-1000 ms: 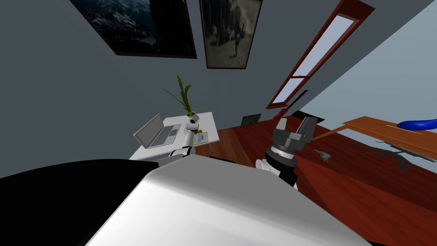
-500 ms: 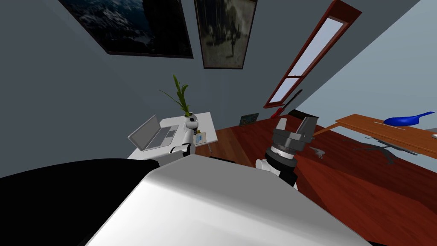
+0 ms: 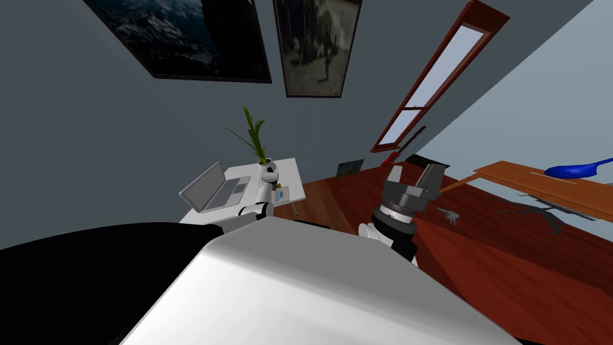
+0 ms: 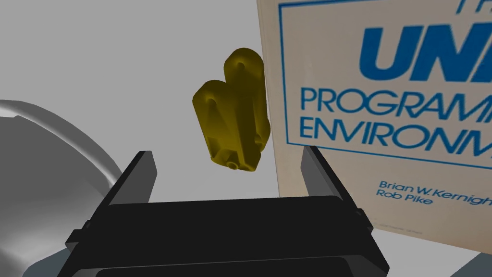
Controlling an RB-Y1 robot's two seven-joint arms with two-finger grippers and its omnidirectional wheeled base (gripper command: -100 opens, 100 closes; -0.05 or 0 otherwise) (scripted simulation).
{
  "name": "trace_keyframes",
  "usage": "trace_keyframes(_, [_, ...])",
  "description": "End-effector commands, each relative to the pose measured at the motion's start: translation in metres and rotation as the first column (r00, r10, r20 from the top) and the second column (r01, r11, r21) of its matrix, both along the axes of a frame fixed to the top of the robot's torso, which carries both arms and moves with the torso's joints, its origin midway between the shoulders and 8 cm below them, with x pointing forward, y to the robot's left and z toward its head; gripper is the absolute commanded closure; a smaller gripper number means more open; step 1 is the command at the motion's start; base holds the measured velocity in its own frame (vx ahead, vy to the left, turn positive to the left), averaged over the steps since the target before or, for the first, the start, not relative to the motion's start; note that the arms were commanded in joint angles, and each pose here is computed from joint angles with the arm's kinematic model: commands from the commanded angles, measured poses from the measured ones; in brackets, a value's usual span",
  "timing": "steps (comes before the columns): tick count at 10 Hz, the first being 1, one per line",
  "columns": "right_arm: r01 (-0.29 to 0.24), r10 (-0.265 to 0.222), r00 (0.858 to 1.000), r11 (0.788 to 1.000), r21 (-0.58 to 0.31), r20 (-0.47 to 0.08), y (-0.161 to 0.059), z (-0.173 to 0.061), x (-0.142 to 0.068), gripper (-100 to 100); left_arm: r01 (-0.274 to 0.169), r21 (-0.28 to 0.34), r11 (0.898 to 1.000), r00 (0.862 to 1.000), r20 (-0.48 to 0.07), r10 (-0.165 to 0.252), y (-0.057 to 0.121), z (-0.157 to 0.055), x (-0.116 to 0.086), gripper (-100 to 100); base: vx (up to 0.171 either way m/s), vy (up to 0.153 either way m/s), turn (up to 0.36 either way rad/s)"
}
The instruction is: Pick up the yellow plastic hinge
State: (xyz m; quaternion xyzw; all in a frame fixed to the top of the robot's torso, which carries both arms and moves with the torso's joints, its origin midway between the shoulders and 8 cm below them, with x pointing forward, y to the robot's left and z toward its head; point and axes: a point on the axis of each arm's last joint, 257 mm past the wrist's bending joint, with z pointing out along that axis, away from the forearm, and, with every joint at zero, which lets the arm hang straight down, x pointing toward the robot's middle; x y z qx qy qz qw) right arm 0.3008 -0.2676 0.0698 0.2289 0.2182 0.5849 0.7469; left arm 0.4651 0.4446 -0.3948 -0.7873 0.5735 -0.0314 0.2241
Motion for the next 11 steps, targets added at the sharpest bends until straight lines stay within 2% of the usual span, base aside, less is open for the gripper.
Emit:
trace_keyframes(1, [0.000, 0.000, 1.000, 1.000, 0.000, 0.000, 0.000, 0.000, 0.000, 0, 0.000, 0.000, 1.000, 1.000, 0.000, 0.000, 0.000, 0.000, 0.000, -100, 0.027, 0.010, 0.004])
trace_keyframes(2, [0.000, 0.000, 1.000, 1.000, 0.000, 0.000, 0.000, 0.000, 0.000, 0, 0.000, 0.001, 1.000, 1.000, 0.002, 0.000, 0.000, -0.001, 0.000, 100, 0.000, 0.000, 0.000])
trace_keyframes(6, [0.000, 0.000, 1.000, 1.000, 0.000, 0.000, 0.000, 0.000, 0.000, 0, -0.001, 0.000, 1.000, 1.000, 0.002, 0.001, 0.000, -0.001, 0.000, 100, 0.000, 0.000, 0.000])
trace_keyframes(7, [0.000, 0.000, 1.000, 1.000, 0.000, 0.000, 0.000, 0.000, 0.000, 0, -0.001, 0.000, 1.000, 1.000, 0.002, 0.001, 0.000, -0.001, 0.000, 0, 0.000, 0.000, 0.000])
trace_keyframes(8, [0.000, 0.000, 1.000, 1.000, 0.000, 0.000, 0.000, 0.000, 0.000, 0, -0.004, 0.001, 1.000, 1.000, 0.003, 0.004, 0.000, 0.010, 0.003, 100, -0.047, -0.023, -0.034])
trace_keyframes(10, [0.000, 0.000, 1.000, 1.000, 0.000, 0.000, 0.000, 0.000, 0.000, 0, -0.004, 0.002, 1.000, 1.000, 0.006, 0.004, 0.000, 0.011, 0.004, 100, -0.044, -0.018, -0.021])
trace_keyframes(11, [0.000, 0.000, 1.000, 1.000, 0.000, 0.000, 0.000, 0.000, 0.000, 0, -0.004, 0.001, 1.000, 1.000, 0.005, 0.004, -0.001, 0.012, 0.004, 0, 0.000, 0.000, 0.000])
